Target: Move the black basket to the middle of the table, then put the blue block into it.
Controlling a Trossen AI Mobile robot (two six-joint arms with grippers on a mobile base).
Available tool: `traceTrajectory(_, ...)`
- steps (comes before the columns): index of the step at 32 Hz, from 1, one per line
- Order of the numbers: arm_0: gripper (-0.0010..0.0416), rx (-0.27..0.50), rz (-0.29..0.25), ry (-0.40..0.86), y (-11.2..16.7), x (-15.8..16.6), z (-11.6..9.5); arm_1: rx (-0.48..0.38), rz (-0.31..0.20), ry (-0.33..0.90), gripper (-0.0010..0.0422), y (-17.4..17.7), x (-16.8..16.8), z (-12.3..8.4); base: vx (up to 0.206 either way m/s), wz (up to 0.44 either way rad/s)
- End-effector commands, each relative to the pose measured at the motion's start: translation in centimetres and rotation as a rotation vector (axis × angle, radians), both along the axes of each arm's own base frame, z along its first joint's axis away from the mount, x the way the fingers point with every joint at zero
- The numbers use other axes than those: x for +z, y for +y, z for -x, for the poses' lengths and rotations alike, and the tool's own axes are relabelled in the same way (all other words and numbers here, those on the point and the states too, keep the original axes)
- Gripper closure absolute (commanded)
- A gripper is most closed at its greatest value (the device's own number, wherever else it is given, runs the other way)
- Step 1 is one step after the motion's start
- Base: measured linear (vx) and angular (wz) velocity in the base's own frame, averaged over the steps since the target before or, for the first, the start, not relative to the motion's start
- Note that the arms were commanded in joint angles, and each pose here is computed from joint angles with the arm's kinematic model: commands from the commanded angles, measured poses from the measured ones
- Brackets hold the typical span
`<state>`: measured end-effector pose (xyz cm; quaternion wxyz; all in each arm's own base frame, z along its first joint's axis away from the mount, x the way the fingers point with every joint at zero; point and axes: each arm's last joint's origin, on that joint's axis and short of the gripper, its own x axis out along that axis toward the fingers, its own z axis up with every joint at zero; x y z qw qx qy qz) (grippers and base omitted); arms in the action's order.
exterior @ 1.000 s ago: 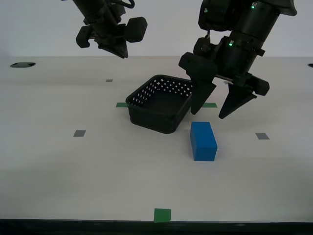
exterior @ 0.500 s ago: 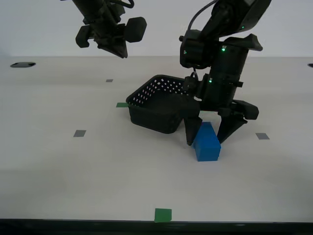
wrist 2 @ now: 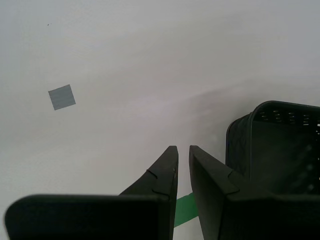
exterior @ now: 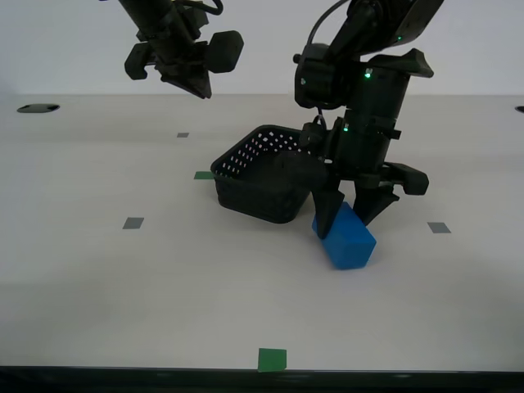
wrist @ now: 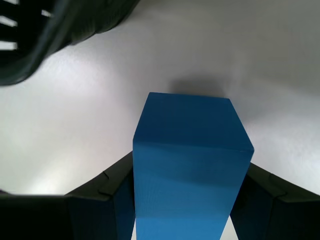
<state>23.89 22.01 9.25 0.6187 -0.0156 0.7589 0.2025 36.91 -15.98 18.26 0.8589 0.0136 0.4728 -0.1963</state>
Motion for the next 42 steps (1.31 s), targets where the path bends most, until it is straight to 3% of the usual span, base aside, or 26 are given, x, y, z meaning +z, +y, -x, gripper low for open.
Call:
traceTrajectory(1,0.0406,-0.007,-0.03,-0.032,0.0,1.7,0.0,-0.004,-0.005,-0.003,0.0385,0.1,0.0,-0.1,0.0,0.0)
traceTrajectory(4,0.0406,-0.031,-0.08,-0.088,-0.1,4.4,0.1,0.002,-0.016,-0.009,0.0385,0.6,0.0,-0.2,0.0,0.0)
traceTrajectory(8,0.0406,-0.028,-0.178,-0.188,0.5,8.2,-0.5,0.065,-0.146,-0.051,0.0385,2.2,-0.1,-0.8,0.0,0.0)
traceTrajectory(12,0.0406,-0.016,-0.274,-0.296,2.0,11.8,-2.1,0.131,-0.164,-0.038,0.0385,5.2,-0.1,-1.7,0.0,0.0)
traceTrajectory(14,0.0406,-0.015,-0.349,-0.38,2.9,14.3,-3.2,0.192,-0.177,-0.02,0.0385,8.1,-0.2,-2.2,0.0,0.0)
traceTrajectory(17,0.0406,-0.017,-0.399,-0.443,3.4,15.6,-3.8,0.25,-0.186,0.007,0.0385,10.7,-0.3,-2.5,0.0,0.0)
traceTrajectory(22,0.0406,-0.047,-0.33,-0.548,3.3,15.4,-4.9,0.337,-0.211,0.067,0.0373,15.4,-0.6,-2.4,0.0,0.0)
traceTrajectory(25,0.0406,-0.038,-0.298,-0.517,3.7,13.5,-5.5,0.351,-0.212,0.075,0.0336,16.0,-0.6,-2.3,0.0,0.0)
traceTrajectory(27,0.0406,-0.034,-0.272,-0.488,4.2,11.5,-6.1,0.352,-0.213,0.079,0.0287,16.1,-0.6,-2.3,0.0,0.0)
traceTrajectory(37,0.0404,-0.008,-0.283,-0.514,4.5,11.0,-6.5,0.354,-0.216,0.081,0.0193,16.3,-0.7,-2.3,0.0,0.0)
traceTrajectory(42,0.0335,0.016,-0.284,-0.523,4.5,11.0,-6.5,0.354,-0.216,0.08,0.0166,16.3,-0.7,-2.3,0.0,0.0)
